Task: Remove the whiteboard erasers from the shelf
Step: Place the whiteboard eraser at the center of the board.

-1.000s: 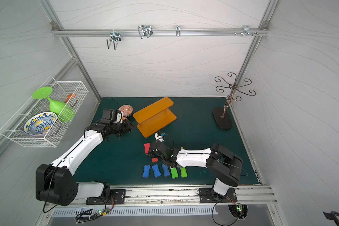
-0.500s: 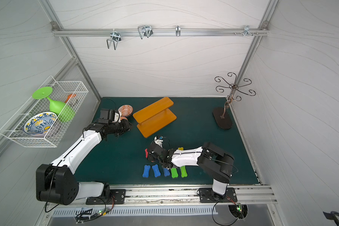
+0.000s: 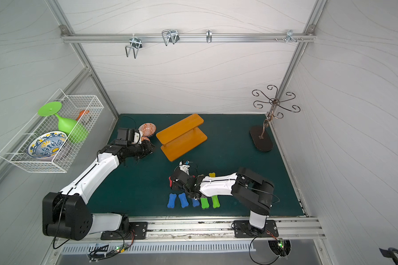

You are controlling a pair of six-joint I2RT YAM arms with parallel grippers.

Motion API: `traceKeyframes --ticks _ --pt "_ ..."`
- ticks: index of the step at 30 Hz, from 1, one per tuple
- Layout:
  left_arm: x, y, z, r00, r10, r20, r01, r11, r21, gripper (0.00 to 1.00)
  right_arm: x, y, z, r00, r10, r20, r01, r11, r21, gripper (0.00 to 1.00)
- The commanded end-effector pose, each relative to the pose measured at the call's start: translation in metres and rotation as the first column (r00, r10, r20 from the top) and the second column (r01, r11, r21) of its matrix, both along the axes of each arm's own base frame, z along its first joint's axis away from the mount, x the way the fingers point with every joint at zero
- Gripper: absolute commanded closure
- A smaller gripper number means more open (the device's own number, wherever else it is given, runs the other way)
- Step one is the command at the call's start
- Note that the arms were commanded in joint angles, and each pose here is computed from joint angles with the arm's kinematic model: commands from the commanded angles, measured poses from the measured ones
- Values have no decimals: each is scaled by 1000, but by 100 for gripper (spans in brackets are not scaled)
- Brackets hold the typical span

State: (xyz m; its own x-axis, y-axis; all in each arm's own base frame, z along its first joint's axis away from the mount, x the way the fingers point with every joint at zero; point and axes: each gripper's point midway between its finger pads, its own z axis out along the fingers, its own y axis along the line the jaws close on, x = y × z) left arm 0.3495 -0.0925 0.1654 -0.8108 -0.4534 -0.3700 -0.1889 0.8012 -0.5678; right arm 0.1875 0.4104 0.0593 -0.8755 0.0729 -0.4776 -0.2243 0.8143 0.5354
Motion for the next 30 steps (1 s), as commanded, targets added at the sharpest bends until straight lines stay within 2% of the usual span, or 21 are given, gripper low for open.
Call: traceKeyframes --ticks 1,6,13,20,30 --pt "7 0 2 999 -17 33 17 1000 -4 59 -7 -5 -13 999 -11 -36 9 998 -58 100" --pt "7 1 2 999 -13 35 13 1000 -9 59 -13 -5 -17 998 9 -61 -14 997 -80 99" --pt "7 4 4 999 -3 39 4 1000 -12 59 -22 -2 -23 992 48 -115 -58 994 -88 73" --pt "7 5 5 999 0 45 1 1000 -16 59 -25 1 -26 986 66 -154 -78 994 -77 71" --pt "7 6 4 999 -1 42 1 1000 -16 59 -23 7 -4 989 112 -98 -119 991 -66 66"
